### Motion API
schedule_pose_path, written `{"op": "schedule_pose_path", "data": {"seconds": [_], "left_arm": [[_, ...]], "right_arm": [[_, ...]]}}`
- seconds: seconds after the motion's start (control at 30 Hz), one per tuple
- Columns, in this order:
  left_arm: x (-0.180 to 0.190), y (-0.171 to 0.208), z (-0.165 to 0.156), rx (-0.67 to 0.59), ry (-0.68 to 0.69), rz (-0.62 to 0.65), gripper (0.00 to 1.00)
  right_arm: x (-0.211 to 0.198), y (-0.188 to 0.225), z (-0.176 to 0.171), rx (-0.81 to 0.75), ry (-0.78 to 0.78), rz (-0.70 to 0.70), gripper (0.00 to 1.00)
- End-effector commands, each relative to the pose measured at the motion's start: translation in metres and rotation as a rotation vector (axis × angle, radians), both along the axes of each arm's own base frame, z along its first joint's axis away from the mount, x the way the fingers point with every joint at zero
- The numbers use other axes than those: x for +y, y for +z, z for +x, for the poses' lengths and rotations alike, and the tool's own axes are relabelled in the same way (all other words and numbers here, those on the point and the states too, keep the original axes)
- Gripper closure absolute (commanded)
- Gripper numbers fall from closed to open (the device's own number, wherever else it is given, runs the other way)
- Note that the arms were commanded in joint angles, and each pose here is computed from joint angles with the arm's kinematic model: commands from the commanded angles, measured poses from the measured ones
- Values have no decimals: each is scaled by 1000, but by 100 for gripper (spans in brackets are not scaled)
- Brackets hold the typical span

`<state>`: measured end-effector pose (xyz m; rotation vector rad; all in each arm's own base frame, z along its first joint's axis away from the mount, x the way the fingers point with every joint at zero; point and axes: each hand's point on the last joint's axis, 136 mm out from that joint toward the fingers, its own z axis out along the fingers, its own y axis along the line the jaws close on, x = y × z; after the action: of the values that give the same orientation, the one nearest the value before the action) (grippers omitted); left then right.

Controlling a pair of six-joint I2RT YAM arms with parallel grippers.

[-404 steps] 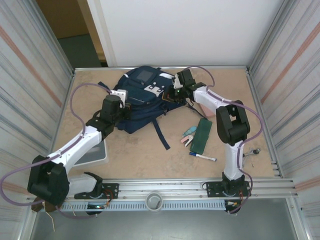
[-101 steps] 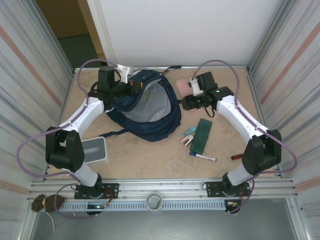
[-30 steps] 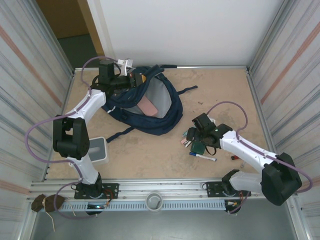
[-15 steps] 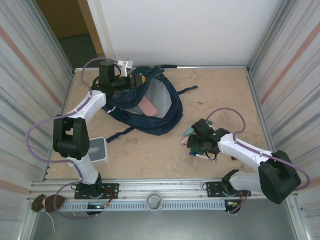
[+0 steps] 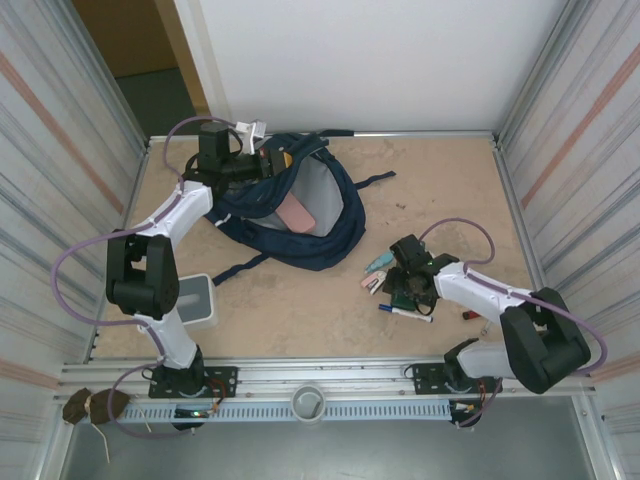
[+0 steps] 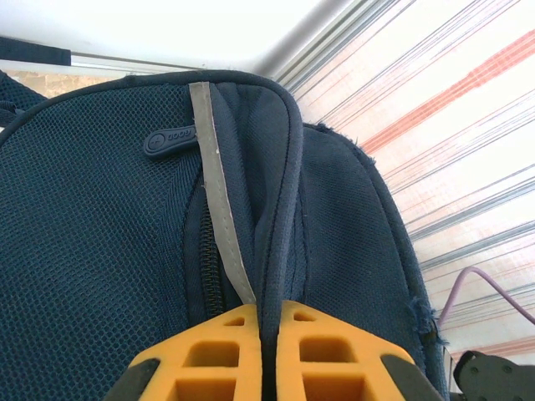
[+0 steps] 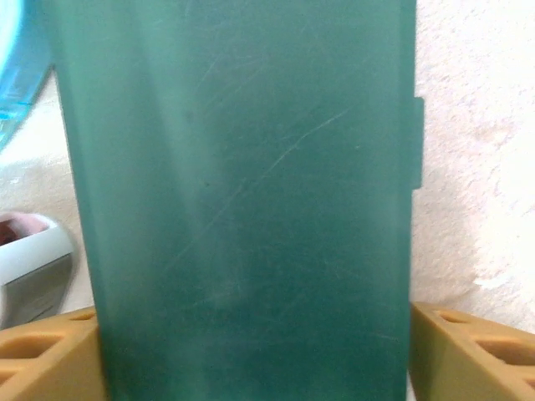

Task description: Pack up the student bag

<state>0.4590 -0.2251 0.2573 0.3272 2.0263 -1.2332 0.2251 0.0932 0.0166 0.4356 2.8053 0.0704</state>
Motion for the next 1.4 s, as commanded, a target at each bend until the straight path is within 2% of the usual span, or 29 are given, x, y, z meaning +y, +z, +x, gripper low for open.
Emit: {"op": "schedule_pose_path", "data": {"seconds": [0.0, 0.07, 0.13, 0.23, 0.37, 0.5, 0.6, 0.83, 0.97, 1.07, 1.27, 1.37], "left_arm": [[-6, 26, -7, -88, -41, -26, 100], [-6, 25, -7, -86, -44, -26, 100], [-6, 24, -7, -83, -44, -26, 100], [-7, 29, -8, -92, -56, -40, 100], [-12, 47, -11, -131, -101, -81, 100], [-12, 64, -10, -166, -135, -94, 100], [-13, 72, -10, -175, -162, -94, 100], [-16, 74, -9, -161, -194, -109, 100], [-16, 76, -8, -165, -193, -114, 100], [-16, 75, -8, -161, -195, -120, 100], [-15, 71, -7, -156, -186, -113, 100], [-15, 69, -7, -155, -185, -112, 100]], "right_arm": [[-4, -5, 10, -7, 18, -4, 25], [-10, -3, 14, -16, 11, -12, 31], [-15, 5, 20, -44, 1, -6, 43], [-17, 34, 32, -131, 19, -5, 54], [23, 82, 54, -272, 216, 83, 55], [79, 110, 75, -299, 431, 166, 57], [116, 115, 91, -293, 584, 148, 57], [185, 114, 155, -284, 757, 215, 56], [220, 114, 201, -293, 793, 232, 45], [232, 114, 219, -304, 787, 253, 26], [217, 115, 193, -312, 743, 306, 6], [206, 112, 171, -299, 701, 334, 4]]}}
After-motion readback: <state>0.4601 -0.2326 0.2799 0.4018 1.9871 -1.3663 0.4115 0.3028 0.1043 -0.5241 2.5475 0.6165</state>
